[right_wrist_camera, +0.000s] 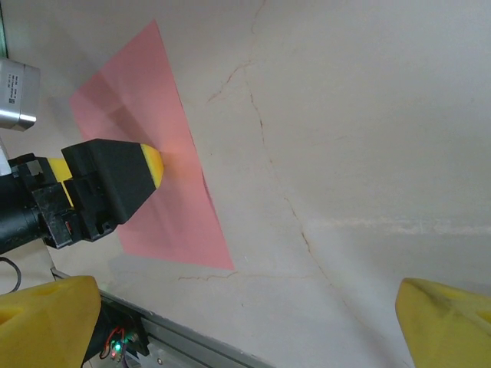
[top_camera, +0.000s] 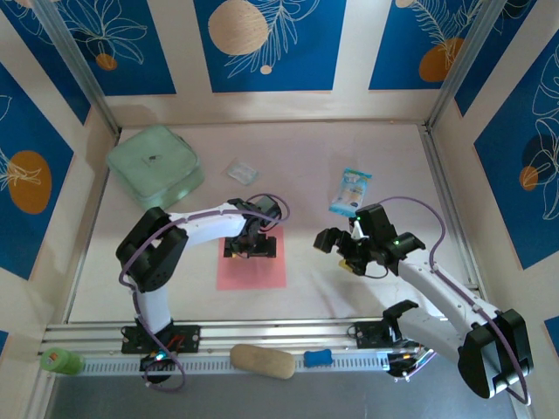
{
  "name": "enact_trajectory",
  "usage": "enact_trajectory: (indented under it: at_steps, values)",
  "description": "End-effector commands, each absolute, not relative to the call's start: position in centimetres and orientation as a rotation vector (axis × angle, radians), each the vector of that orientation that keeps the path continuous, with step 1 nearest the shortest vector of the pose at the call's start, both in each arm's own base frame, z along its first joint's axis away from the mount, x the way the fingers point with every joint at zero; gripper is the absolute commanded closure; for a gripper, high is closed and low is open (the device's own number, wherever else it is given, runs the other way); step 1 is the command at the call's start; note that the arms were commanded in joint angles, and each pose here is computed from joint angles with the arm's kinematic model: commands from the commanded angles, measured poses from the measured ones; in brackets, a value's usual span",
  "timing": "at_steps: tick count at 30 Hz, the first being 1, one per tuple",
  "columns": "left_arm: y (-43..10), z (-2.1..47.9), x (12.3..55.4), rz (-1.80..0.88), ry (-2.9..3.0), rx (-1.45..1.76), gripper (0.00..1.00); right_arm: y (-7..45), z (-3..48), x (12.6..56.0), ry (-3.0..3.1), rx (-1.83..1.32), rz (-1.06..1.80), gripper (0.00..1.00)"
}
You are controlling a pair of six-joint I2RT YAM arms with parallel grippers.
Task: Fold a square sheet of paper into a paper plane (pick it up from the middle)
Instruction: First fold a square sheet of paper at the bottom-center of the table.
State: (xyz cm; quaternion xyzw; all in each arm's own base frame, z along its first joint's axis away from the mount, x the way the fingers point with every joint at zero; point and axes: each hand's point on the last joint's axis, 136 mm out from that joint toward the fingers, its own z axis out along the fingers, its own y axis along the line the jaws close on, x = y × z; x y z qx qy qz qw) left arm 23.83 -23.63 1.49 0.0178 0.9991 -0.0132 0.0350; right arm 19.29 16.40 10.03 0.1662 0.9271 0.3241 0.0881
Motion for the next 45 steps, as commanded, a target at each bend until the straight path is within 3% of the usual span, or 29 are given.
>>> enact_trajectory:
  at_steps: [1,12,17,28,38,45]
  values:
    - [-22.9,-1.1,21.9,0.019,3.14,0.081,0.04,16.4,10.8,19.5,2.747,0.513,0.948,0.01]
    - [-23.1,-0.3,22.2,0.005,3.112,0.099,0.1,15.9,10.8,19.9,2.725,0.562,0.885,0.01]
    - [-23.5,1.2,23.0,-0.056,3.043,0.095,0.21,14.4,10.4,20.1,2.689,0.681,0.787,0.0]
    - [-25.5,6.0,24.3,-0.347,2.85,0.127,0.51,14.4,12.0,19.5,2.537,0.463,0.894,0.01]
    - [-31.8,11.8,24.0,-1.005,2.638,0.229,0.51,15.1,13.3,19.4,2.476,0.446,1.075,0.07]
    - [-32.8,12.1,23.9,-1.202,2.602,0.157,0.5,15.4,13.6,19.2,2.477,0.457,1.158,0.09]
